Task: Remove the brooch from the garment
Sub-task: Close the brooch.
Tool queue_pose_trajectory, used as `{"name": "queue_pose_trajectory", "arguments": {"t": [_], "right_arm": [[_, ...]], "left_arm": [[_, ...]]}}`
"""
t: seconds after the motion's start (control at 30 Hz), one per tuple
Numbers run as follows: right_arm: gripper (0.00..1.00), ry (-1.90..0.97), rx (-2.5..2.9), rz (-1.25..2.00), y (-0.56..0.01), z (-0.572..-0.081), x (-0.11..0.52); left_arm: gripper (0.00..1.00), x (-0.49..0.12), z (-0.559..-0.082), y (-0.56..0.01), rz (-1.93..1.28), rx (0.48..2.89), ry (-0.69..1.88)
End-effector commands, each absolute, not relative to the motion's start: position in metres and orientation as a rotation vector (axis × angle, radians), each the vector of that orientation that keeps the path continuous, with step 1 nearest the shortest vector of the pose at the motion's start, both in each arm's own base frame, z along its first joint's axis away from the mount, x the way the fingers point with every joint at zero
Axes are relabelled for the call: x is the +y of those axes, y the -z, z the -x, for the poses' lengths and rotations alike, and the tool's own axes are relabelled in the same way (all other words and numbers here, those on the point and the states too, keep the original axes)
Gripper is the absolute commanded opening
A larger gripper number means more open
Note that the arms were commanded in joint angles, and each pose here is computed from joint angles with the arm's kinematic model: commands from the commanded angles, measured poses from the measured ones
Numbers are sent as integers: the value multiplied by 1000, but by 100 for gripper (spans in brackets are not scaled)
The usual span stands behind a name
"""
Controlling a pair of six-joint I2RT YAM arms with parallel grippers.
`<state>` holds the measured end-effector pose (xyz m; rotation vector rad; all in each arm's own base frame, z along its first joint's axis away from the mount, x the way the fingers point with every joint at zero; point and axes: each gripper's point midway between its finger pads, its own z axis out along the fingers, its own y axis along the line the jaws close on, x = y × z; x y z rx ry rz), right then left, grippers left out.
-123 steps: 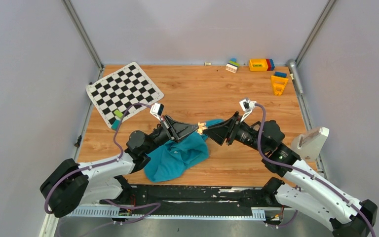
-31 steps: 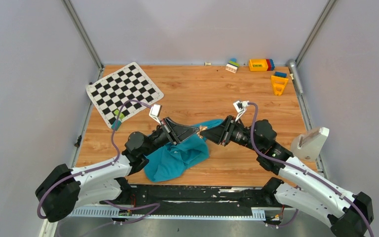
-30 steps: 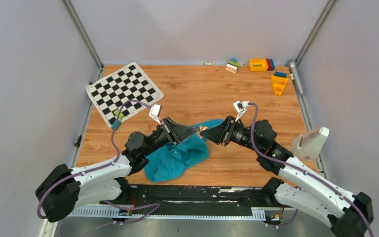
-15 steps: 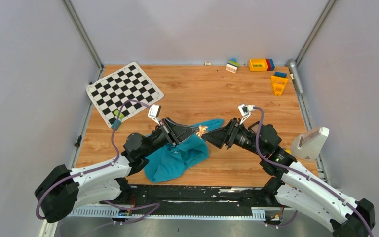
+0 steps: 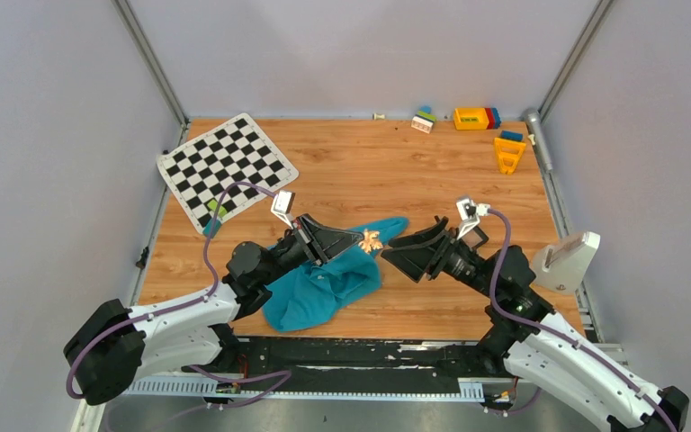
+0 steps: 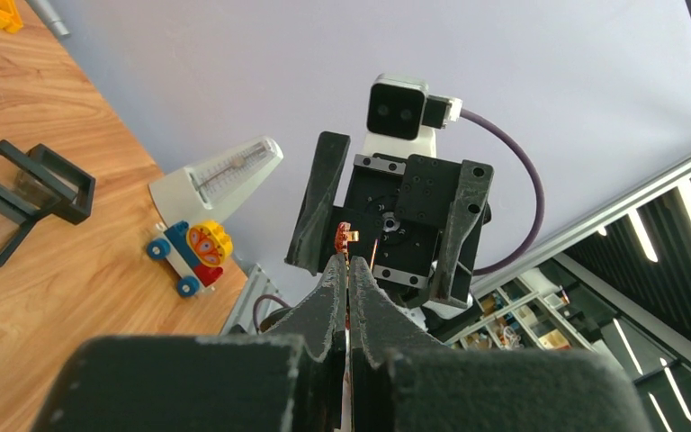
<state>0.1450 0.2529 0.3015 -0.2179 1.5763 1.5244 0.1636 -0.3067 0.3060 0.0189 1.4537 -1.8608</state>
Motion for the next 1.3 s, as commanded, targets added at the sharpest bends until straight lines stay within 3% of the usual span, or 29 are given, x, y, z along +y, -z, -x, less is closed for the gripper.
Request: {"name": "queue_pose_trajectory", "arguments": {"t": [0.0, 0.37, 0.67, 1.03, 1.2, 1.27], "right_arm": [[75, -1472, 1496, 164, -314, -152, 240], [58, -1493, 1442, 335, -318, -143, 255], [24, -1504, 1455, 332, -314, -144, 258], [15, -1494, 1493, 323, -310, -144, 257], [2, -1451, 1593, 280, -302, -154, 258], [2, -1438, 1621, 272, -299, -155, 258]], "left_arm": [[0, -306, -161, -323, -46, 1392, 1872], [0, -311, -155, -330, -57, 1379, 1947], [0, -312, -153, -330, -57, 1363, 1975], [0, -314, -155, -326, -53, 1373, 1964], [22, -317, -153, -323, -85, 1383, 1963], [30, -316, -152, -322, -93, 1393, 1953]]}}
